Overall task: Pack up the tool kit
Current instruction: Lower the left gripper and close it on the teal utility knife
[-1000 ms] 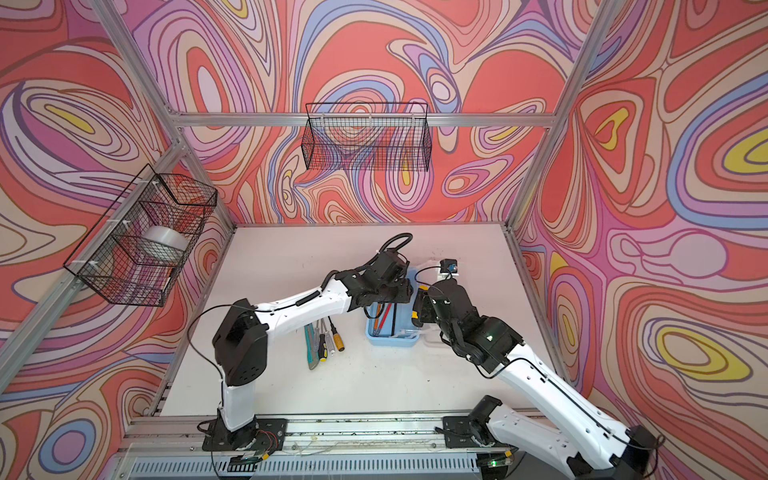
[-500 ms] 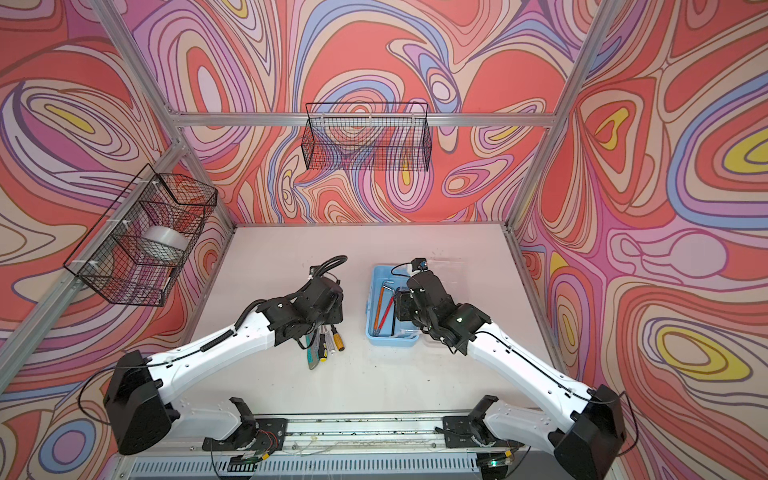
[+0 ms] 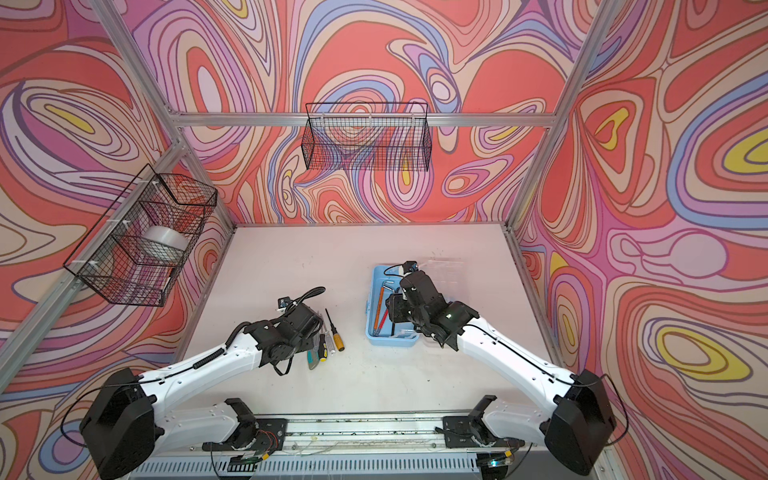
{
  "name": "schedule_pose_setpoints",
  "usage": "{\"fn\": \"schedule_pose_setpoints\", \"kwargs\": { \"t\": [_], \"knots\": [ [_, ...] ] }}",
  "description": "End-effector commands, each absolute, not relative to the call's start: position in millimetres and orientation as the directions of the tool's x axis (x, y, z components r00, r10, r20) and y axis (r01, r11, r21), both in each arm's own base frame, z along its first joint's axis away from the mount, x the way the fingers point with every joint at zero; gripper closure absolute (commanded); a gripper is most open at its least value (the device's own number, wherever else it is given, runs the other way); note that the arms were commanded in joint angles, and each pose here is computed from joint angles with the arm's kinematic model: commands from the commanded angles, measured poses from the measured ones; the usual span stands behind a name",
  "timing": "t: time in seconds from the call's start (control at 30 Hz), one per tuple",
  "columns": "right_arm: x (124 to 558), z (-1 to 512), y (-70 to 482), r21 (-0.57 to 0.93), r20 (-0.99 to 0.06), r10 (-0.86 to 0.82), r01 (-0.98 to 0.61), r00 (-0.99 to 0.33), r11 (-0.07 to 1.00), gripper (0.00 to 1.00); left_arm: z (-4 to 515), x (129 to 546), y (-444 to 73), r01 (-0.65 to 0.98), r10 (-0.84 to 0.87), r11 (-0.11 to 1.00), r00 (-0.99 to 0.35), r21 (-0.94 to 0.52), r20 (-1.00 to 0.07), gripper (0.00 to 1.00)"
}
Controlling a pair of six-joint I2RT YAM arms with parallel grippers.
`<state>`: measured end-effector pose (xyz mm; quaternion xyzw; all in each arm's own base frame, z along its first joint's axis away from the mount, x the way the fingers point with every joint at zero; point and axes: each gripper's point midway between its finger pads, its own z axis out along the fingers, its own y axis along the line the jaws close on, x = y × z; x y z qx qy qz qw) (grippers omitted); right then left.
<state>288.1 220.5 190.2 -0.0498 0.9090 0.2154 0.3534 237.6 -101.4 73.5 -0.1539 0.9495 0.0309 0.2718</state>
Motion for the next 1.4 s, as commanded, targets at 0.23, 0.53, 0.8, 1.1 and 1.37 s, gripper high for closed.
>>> {"fn": "schedule_pose_setpoints", "kwargs": {
  "t": [0.23, 0.53, 0.8, 1.1, 1.37],
  "knots": [
    [287.4, 182.9, 215.9, 0.345, -0.664, 0.069, -0.224, -0.745, 0.912, 0.51, 48.1, 250.8, -112.5, -0.318, -0.297, 0.947, -0.817, -0.043, -0.494, 0.42],
    [288.3, 176.3, 213.4, 0.326, -0.66, 0.06, -0.214, -0.749, 0.921, 0.51, 34.0, 249.2, -116.7, -0.32, -0.299, 0.947, -0.836, -0.035, -0.461, 0.44],
    [289.4, 170.8, 212.8, 0.313, -0.654, 0.052, -0.208, -0.755, 0.927, 0.51, 26.3, 248.7, -117.1, -0.316, -0.292, 0.949, -0.847, -0.021, -0.443, 0.44],
    [289.8, 169.6, 209.9, 0.302, -0.657, 0.052, -0.199, -0.752, 0.932, 0.51, 15.3, 246.9, -118.3, -0.308, -0.281, 0.951, -0.863, -0.003, -0.42, 0.47],
    [290.8, 169.2, 209.1, 0.301, -0.659, 0.058, -0.192, -0.75, 0.934, 0.51, 10.7, 246.5, -117.0, -0.3, -0.266, 0.954, -0.871, 0.018, -0.413, 0.51]
  ]
}}
